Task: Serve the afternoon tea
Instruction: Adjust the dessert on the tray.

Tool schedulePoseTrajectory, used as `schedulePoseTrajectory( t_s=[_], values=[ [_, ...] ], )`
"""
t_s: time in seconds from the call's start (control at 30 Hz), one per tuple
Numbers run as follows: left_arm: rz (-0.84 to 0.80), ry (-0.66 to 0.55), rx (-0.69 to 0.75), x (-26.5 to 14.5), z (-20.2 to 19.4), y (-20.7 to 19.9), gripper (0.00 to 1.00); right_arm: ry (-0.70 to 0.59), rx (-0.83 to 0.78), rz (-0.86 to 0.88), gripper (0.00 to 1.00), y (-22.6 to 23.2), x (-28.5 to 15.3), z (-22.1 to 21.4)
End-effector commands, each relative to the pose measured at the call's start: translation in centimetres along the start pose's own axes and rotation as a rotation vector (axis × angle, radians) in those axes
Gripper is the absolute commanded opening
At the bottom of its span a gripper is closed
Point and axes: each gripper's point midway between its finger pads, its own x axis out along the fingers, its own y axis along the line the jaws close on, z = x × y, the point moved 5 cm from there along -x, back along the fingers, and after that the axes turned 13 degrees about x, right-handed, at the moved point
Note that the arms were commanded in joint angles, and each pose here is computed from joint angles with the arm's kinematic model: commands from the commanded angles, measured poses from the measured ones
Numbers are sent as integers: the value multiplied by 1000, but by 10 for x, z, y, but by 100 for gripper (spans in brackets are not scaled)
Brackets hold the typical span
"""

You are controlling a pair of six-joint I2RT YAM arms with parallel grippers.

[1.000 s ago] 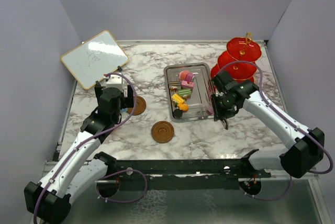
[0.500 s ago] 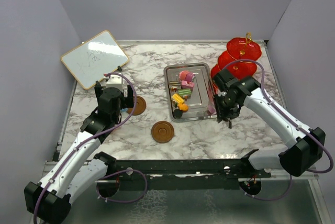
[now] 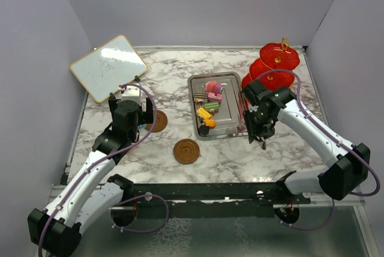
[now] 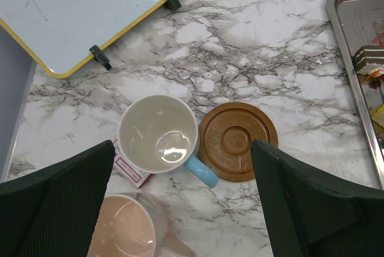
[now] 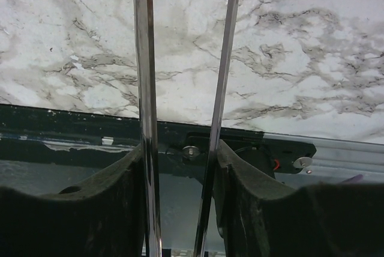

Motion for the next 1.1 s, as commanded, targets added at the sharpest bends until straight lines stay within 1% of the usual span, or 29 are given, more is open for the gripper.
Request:
schedulePoseTrajectory(
  t_s=[0.0, 0.17, 0.3, 0.43, 1.07],
  values=[
    [-17, -19, -3, -1, 7, 0, 99, 49, 4, 22, 42, 1, 0, -11],
    [-15, -15, -2, -1, 7, 0, 99, 65, 7, 27, 41, 1, 2, -14],
    [-18, -18, 0, -1, 8, 0, 99, 79, 9, 27, 38, 2, 2, -15],
    [-17, -16, -1, -1, 7, 0, 99, 63, 7, -1, 38, 1, 0, -10],
    [-14, -14, 6, 0, 7, 0, 99, 33, -39, -100, 45, 2, 7, 16]
  ],
)
